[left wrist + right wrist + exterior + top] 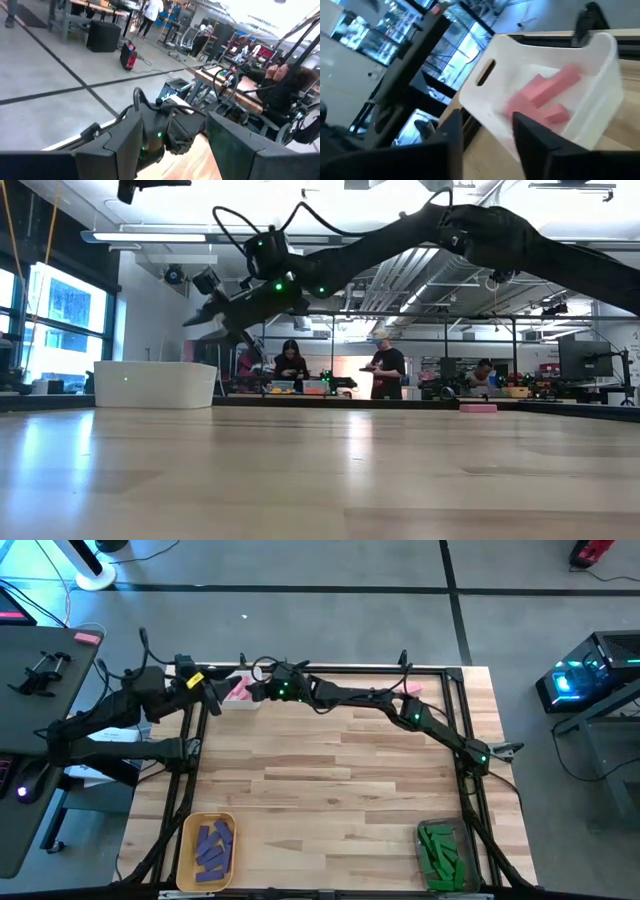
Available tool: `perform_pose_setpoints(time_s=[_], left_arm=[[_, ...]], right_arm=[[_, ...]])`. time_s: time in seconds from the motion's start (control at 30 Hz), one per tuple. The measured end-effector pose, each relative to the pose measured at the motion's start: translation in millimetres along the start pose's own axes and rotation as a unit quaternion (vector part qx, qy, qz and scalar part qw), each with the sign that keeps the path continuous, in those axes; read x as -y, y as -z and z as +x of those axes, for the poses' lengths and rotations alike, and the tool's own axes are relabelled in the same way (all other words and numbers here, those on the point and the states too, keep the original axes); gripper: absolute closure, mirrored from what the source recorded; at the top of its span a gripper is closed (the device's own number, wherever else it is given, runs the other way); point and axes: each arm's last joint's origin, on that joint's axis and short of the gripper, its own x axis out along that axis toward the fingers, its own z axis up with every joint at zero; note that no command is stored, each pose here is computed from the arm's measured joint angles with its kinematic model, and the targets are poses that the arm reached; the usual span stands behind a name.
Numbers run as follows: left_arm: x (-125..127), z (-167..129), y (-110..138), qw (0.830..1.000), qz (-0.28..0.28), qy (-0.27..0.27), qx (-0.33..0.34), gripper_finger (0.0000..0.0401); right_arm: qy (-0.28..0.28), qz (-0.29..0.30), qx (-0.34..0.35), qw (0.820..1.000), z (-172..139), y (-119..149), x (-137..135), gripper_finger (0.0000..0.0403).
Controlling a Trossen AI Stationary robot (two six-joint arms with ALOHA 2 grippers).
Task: Sort blocks
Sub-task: Put the pink wooden block into the white bin
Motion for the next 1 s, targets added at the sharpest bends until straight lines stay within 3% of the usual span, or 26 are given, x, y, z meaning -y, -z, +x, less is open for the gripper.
perform_pose_setpoints(time_s=[0.23,0.33,0.43,0.63,0.8,0.9,1.0], left_arm=[[2,0,-5,1.0,0.004,0.01,0.023,0.0199],[3,0,-6,1.0,0.002,0.014,0.027,0.0199],[3,0,-5,1.0,0.007,0.018,0.025,0.0199],[4,1,-5,0.999,0.003,0.023,0.024,0.0199],[7,7,-9,0.999,-0.011,0.026,0.042,0.0199],[10,13,-10,0.998,-0.008,0.031,0.053,0.0199],[12,19,-9,0.998,-0.004,0.032,0.051,0.0199]], right_arm=[[-0.024,-0.02,-0.03,0.999,-1,1,-2,0.0179],[-0.076,-0.033,-0.076,0.994,-5,-8,-4,0.0155],[-0.075,-0.039,-0.104,0.991,-18,-26,-11,0.015],[0.021,-0.154,-0.152,0.976,-75,-65,-37,0.0157],[0.159,-0.267,-0.199,0.93,-142,-87,-53,0.016],[0.267,-0.275,-0.232,0.894,-175,-86,-32,0.0161],[0.325,-0.225,-0.254,0.883,-213,-73,2,0.0161]])
